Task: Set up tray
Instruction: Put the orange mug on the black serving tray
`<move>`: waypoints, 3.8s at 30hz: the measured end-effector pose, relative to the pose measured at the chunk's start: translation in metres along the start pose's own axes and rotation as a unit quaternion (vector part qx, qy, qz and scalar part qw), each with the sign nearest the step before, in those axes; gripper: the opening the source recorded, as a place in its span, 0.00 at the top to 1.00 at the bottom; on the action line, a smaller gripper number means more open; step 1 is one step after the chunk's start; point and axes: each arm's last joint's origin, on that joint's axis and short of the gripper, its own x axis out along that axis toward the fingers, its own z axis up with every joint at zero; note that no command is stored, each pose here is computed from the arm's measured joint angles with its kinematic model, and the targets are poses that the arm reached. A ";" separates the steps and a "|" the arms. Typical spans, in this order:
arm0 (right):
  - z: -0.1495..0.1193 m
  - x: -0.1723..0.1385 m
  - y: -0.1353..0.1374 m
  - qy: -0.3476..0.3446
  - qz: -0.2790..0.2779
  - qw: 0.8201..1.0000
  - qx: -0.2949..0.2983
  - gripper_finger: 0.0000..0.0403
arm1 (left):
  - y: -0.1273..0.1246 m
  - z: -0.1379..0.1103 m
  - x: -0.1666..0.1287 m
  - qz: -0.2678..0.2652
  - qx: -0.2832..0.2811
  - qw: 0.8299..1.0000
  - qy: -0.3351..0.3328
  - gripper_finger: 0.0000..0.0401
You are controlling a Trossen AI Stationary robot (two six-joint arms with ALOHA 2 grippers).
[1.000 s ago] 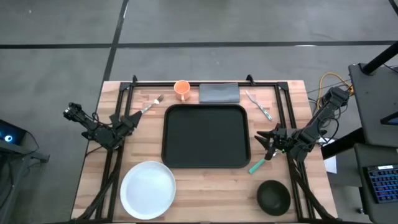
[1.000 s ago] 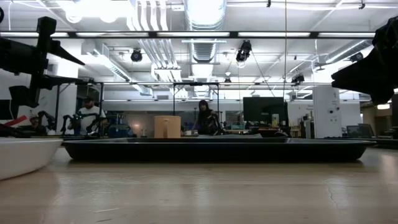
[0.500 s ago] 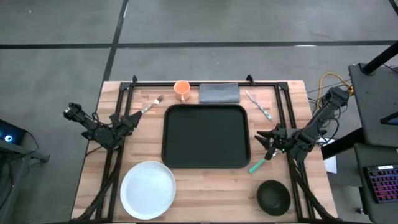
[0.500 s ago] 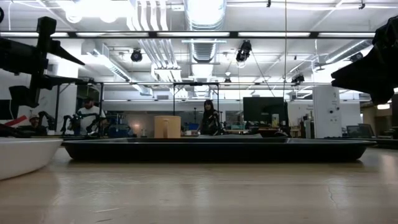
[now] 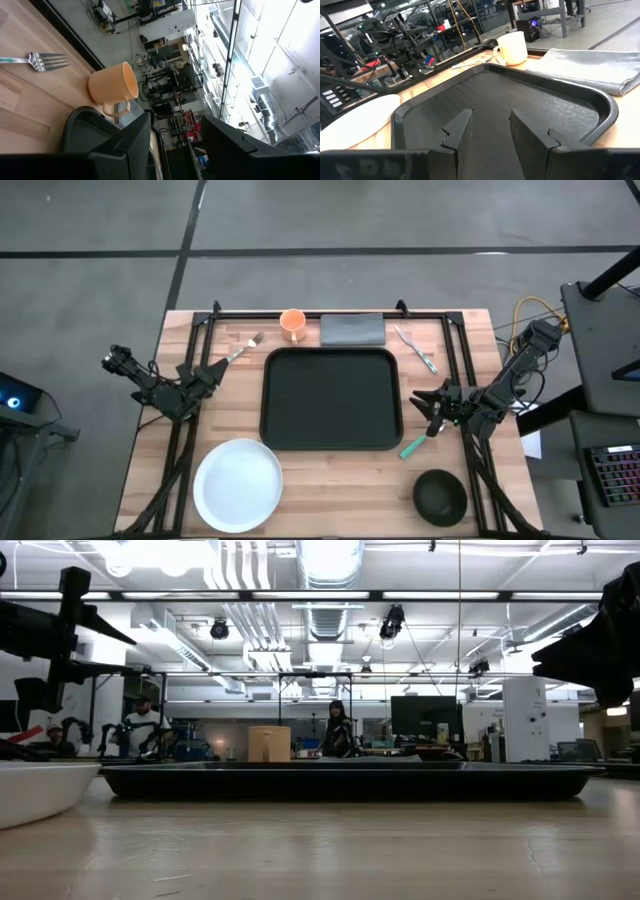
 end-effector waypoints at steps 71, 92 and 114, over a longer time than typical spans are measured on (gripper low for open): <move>0.002 0.007 -0.009 -0.045 -0.089 0.993 -0.069 0.69 | 0.002 -0.004 0.000 0.002 0.051 0.999 0.000 0.61; 0.002 0.015 -0.013 -0.018 -0.092 0.992 -0.086 0.69 | -0.006 -0.018 -0.004 -0.053 -0.011 0.969 0.240 0.61; 0.002 0.015 -0.013 -0.018 -0.092 0.992 -0.086 0.69 | 0.010 -0.045 -0.007 -0.014 0.100 0.931 0.350 0.61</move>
